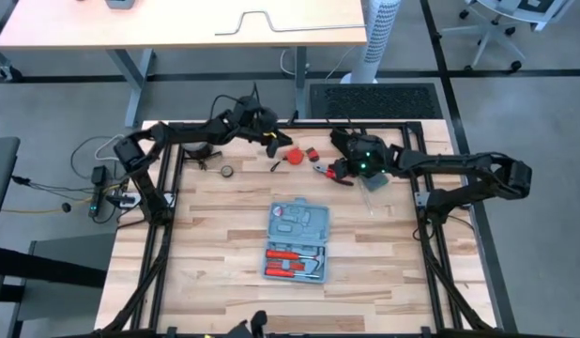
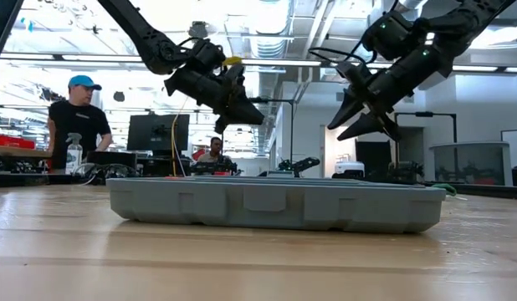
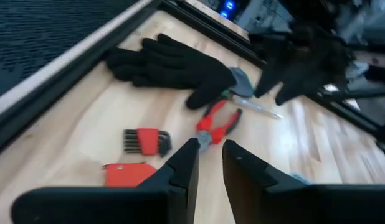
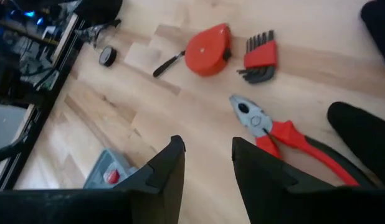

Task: Prefit tool cases
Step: Put the orange pliers into the gray toolbox

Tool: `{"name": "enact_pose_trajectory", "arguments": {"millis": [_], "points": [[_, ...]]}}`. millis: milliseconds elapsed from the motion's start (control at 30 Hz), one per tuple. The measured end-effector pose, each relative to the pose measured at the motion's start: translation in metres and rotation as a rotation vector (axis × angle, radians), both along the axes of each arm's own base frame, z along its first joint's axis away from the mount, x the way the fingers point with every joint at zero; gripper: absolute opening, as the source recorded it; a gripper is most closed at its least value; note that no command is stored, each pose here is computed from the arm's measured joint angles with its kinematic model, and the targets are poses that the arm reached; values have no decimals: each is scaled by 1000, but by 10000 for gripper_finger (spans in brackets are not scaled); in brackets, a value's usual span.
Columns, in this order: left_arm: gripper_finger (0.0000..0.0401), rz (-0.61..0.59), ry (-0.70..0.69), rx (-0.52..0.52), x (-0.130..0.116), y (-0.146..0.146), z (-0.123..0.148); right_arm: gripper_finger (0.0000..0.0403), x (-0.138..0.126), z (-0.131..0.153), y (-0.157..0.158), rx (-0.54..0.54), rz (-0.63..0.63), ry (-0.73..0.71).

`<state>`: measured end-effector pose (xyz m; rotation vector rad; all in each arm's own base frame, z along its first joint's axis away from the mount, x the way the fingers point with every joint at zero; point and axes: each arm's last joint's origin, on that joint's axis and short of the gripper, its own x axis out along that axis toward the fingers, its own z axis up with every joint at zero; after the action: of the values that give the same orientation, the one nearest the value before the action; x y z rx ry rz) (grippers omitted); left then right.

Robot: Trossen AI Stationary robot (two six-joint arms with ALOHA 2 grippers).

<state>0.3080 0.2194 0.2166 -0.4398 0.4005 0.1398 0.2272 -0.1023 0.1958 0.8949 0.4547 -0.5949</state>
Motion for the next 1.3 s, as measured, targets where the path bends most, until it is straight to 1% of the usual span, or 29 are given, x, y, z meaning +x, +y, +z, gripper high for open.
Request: {"name": "enact_pose_trajectory", "arguments": {"millis": [67,167,300,433,567,700,800,1033,1133,1200,1300], "points": [[65,12,-5,-22,-3,4,0,142,1,1,1,-14,-24,-1],[65,-20,-15,-55,-5,5,0,142,4,3,3,-31,-41,-32],[65,-44,15,-96,-6,2,-3,142,7,6,6,-46,-43,-67],[65,-60,41,-125,-4,-4,-6,142,10,7,10,-74,-4,-68],[65,-70,50,-179,1,-12,-7,142,12,7,17,-86,34,-61],[65,-97,61,-194,7,-22,-8,142,14,7,24,-95,73,-54],[65,-116,70,-215,11,-31,-8,142,15,6,30,-123,118,-32],[65,-183,87,-207,22,-51,-9,142,12,-1,35,-161,195,72],[65,-205,88,-188,24,-57,-9,142,10,-1,34,-170,223,151],[65,-214,89,-171,26,-59,-9,142,14,1,32,-184,256,208],[65,-206,93,-141,26,-59,-10,142,23,-7,27,-191,312,329]]}}
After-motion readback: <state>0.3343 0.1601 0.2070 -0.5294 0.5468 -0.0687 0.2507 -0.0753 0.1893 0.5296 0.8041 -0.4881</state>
